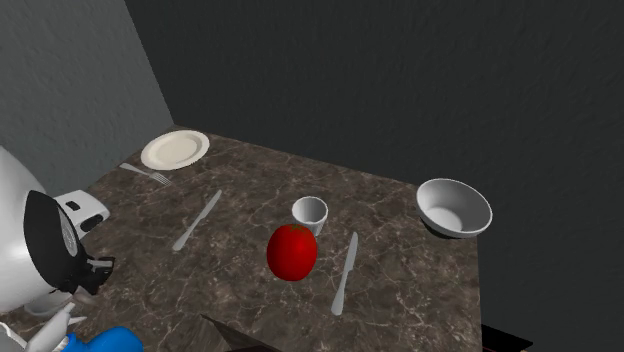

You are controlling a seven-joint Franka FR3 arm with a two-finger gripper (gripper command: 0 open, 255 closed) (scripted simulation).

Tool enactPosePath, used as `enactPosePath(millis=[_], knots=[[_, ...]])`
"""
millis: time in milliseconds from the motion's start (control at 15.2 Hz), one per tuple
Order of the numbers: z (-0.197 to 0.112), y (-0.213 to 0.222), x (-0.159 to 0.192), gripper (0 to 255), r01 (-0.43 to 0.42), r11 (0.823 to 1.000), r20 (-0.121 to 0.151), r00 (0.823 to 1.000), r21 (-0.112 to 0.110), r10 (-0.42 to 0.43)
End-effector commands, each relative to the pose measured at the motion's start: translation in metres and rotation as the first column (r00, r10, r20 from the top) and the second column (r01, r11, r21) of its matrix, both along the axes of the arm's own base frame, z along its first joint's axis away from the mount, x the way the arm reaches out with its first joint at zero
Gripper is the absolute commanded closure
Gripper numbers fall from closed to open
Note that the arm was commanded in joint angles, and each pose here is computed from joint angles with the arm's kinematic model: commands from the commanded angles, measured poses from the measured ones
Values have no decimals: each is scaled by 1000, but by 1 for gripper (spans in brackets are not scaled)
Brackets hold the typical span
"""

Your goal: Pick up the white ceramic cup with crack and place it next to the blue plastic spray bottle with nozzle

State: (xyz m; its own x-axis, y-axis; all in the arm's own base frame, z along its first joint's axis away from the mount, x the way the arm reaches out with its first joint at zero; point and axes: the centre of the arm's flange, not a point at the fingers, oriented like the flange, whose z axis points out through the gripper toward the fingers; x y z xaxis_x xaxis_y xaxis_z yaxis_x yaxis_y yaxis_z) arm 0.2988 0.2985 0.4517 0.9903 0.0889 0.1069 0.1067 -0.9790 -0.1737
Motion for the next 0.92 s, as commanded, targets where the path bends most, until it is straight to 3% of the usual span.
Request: enactPosePath(millis=[0,858], knots=[[-10,-1,0,255,0,1000,1,1000,0,0],[-79,-1,0,255,0,1000,1,1000,0,0]])
